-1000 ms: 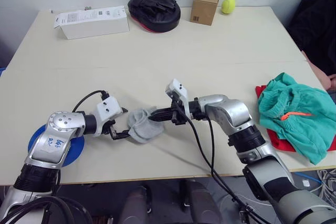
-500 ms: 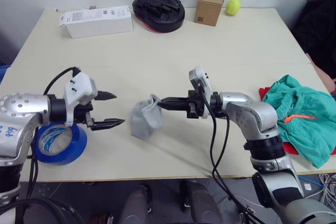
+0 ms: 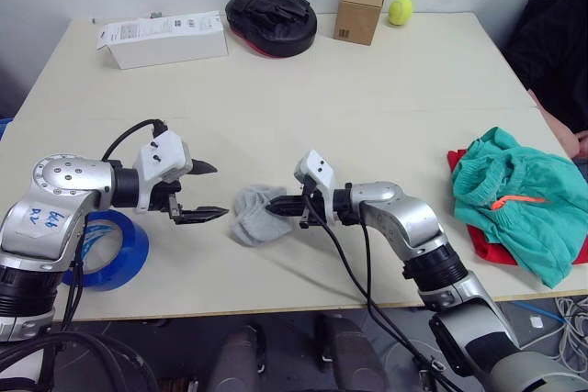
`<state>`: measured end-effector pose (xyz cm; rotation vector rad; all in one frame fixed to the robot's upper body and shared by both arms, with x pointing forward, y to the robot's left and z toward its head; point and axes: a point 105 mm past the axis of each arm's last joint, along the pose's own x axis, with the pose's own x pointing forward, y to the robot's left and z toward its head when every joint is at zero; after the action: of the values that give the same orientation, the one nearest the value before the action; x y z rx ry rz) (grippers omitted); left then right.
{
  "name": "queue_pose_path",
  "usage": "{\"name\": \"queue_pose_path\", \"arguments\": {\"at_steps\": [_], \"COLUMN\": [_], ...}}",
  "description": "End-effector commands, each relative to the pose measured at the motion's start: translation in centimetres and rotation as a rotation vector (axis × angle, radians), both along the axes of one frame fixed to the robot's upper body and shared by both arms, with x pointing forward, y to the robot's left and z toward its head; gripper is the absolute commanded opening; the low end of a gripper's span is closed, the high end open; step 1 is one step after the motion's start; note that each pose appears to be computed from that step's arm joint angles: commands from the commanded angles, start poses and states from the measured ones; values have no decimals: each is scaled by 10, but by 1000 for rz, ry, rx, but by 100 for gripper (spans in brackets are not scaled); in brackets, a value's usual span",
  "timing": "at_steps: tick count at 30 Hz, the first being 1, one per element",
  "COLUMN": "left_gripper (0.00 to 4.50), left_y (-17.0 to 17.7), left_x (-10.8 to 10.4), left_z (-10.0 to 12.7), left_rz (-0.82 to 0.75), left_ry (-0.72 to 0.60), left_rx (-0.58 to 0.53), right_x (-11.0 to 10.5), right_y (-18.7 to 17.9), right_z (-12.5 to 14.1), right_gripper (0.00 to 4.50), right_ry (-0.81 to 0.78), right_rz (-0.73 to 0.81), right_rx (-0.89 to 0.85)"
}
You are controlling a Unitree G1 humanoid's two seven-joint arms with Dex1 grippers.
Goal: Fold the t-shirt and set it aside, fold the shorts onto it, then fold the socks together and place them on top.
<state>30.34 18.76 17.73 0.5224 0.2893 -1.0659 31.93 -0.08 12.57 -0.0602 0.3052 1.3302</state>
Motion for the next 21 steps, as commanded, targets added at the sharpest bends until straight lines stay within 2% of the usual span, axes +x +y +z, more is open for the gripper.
{"name": "queue_pose_path", "arguments": {"at_steps": [1,2,10,14,17,21], "left_gripper": [450,450,450,362,262,135], "left_y": [-9,-12,-49,-69,-70,-65], "left_x": [-2,-3,2,4,11,16], "left_z": [10,11,12,3,-10,-18], "left_rz": [-33,-46,-189,-296,-327,-343], "left_ry": [-49,-50,-54,-40,-53,-48], "left_rx": [-14,-20,-53,-22,49,81], "right_x": [-11,-14,-18,-18,-17,-19], "right_y": [0,-3,-35,-56,-62,-65], "right_z": [42,50,67,58,57,55], "right_gripper": [195,229,229,233,233,233], "right_ry": [-39,-44,-124,-201,-189,-185], "right_rz": [74,87,64,43,7,-13], "right_rx": [156,181,170,61,60,59]}}
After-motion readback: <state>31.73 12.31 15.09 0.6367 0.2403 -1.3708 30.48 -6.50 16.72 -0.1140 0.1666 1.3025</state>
